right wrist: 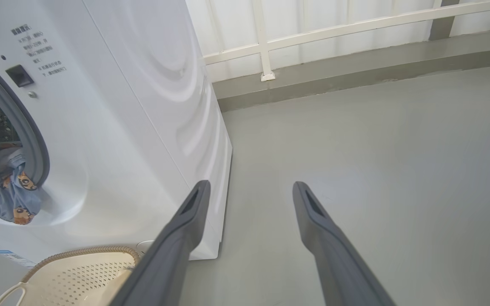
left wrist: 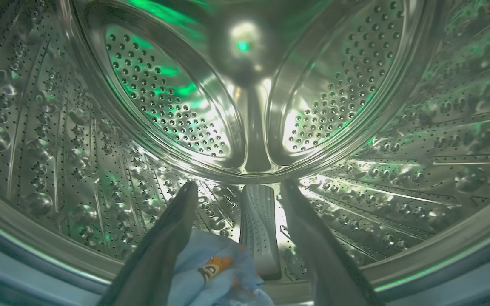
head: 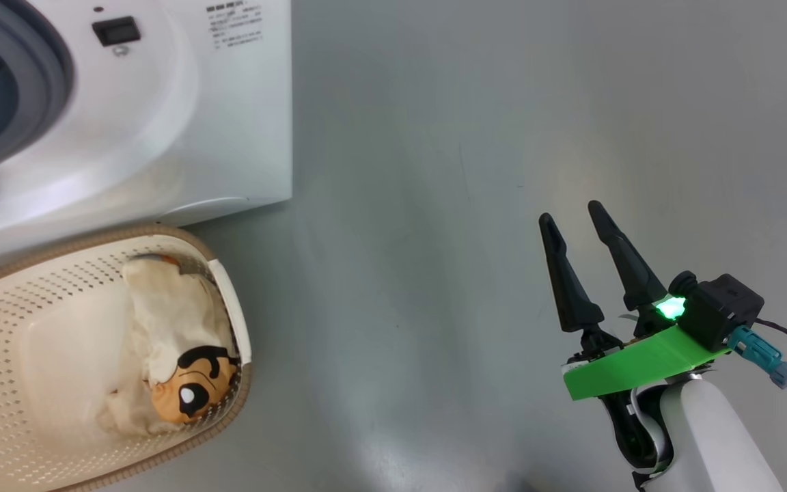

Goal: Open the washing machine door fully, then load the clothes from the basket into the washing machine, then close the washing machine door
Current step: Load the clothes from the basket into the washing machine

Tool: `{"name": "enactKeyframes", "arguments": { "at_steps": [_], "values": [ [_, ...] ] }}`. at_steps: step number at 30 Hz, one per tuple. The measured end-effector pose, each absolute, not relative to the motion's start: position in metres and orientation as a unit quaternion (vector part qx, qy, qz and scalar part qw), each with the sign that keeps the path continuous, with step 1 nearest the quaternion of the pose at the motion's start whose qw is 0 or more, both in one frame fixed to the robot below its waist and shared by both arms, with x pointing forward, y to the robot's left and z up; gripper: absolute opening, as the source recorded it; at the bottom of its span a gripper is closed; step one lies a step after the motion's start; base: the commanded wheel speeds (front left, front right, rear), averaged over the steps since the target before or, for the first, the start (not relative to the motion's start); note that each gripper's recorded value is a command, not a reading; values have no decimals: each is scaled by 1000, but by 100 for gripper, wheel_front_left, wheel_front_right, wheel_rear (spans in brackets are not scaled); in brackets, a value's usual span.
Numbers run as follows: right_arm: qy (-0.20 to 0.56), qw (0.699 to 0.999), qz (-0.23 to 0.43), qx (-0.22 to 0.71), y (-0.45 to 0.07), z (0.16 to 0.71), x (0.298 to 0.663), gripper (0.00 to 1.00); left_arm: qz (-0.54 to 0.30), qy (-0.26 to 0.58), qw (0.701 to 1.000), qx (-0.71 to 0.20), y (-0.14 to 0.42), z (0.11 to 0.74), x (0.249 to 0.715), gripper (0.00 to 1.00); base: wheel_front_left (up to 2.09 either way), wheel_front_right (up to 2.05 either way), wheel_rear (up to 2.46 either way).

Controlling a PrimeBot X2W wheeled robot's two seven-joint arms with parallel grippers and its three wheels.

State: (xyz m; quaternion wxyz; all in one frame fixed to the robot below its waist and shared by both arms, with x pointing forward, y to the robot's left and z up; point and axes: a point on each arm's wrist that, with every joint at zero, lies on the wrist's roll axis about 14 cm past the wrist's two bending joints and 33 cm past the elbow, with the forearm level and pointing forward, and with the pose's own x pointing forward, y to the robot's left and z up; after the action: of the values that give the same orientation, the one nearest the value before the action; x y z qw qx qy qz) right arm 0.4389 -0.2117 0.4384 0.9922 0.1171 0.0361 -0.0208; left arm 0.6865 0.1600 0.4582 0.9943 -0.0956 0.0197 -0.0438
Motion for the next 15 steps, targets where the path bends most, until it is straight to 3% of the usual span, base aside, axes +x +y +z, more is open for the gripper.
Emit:
{"name": "enactKeyframes", "arguments": {
  "at_steps": [15],
  "values": [
    [12, 994, -15, 107, -218, 460, 433, 100, -40, 27, 993, -110, 162, 446, 614, 100, 0, 0, 0]
  ]
}}
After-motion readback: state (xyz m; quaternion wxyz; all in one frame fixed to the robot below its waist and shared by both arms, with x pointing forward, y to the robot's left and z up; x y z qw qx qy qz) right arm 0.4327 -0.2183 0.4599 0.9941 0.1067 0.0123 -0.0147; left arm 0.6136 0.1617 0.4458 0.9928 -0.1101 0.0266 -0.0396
